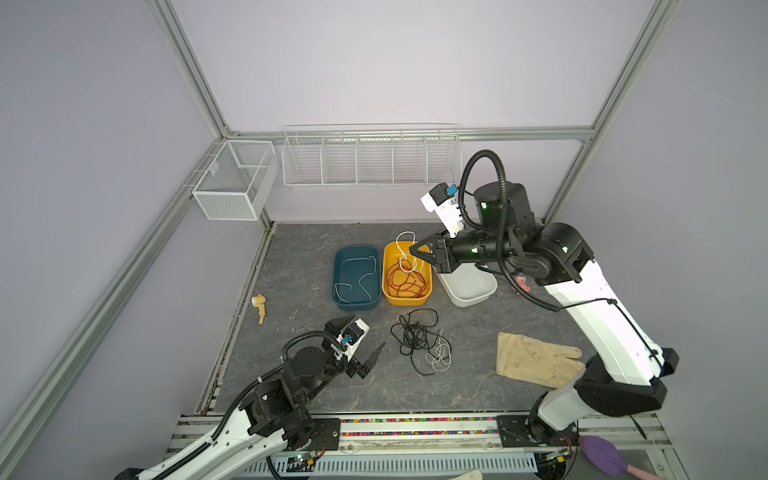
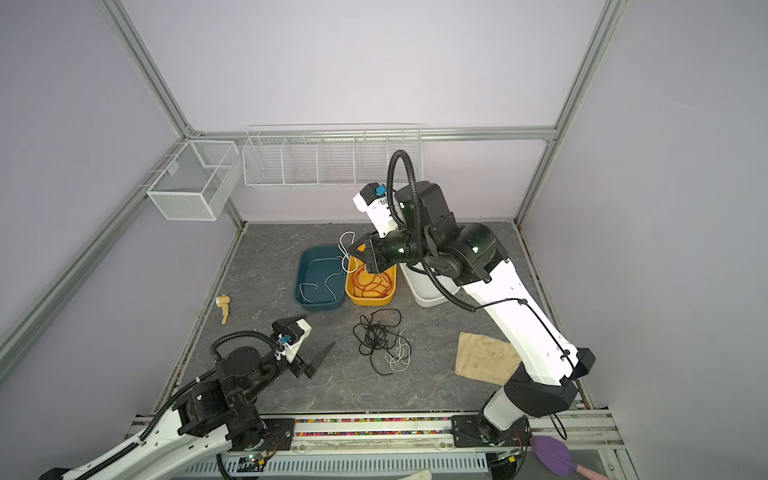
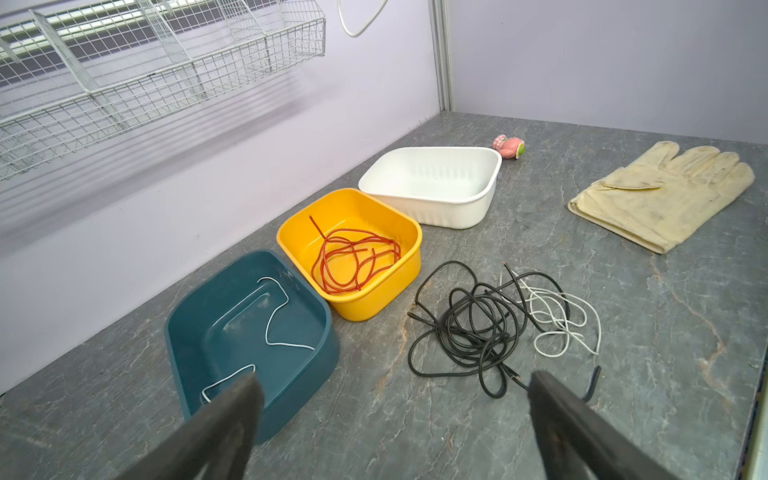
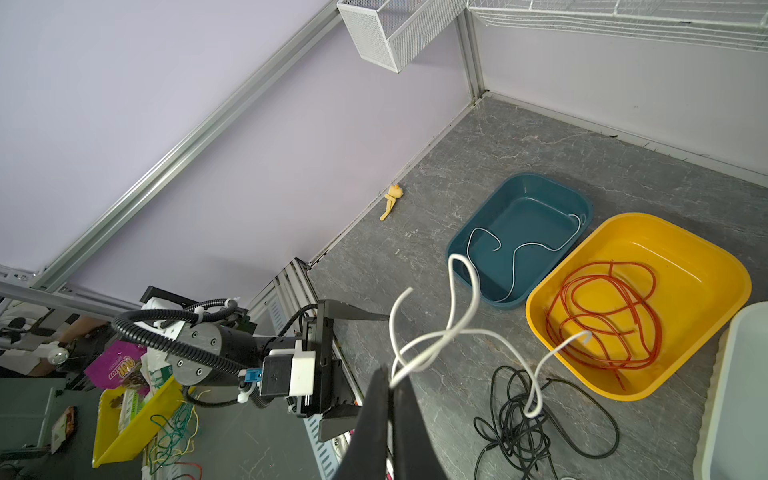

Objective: Untangle the cables
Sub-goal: 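Carry the white cable over the teal tub with the right gripper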

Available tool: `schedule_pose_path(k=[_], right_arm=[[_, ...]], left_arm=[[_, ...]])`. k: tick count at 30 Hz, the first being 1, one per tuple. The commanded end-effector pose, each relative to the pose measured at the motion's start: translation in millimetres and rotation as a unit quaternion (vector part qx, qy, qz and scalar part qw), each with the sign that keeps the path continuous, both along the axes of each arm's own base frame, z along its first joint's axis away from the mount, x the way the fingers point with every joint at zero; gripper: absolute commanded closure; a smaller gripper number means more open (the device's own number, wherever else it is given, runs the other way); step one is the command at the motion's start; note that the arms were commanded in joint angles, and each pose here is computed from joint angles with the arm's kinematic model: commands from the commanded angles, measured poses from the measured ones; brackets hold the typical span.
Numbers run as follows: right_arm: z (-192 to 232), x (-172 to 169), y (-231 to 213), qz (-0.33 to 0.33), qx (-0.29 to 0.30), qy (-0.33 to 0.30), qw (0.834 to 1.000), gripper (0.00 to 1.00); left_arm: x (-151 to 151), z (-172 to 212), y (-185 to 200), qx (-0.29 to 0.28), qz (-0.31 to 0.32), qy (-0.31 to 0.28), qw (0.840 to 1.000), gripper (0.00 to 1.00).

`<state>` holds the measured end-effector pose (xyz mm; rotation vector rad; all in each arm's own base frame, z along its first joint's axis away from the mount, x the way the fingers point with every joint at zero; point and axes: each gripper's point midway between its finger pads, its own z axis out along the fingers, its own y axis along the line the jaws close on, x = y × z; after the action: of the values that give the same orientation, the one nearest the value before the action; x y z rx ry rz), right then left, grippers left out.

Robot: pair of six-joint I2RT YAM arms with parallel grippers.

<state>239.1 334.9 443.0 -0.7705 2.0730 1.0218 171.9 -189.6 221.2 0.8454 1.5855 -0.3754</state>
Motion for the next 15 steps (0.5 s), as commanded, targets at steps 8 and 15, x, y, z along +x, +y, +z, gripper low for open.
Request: schedule_pose_path(k=[8, 15], right_arm=[[-17, 24, 18, 0.006, 0.01, 0.005, 1.0, 0.93], [-32, 40, 34, 0.01, 0.013, 0.026, 1.0, 0.93]], left_arm=[[-3, -2, -2, 0.0, -0.012, -0.007, 1.0, 0.01], [-5, -1, -4, -0.003, -0.019, -0.008, 1.0, 0.01]])
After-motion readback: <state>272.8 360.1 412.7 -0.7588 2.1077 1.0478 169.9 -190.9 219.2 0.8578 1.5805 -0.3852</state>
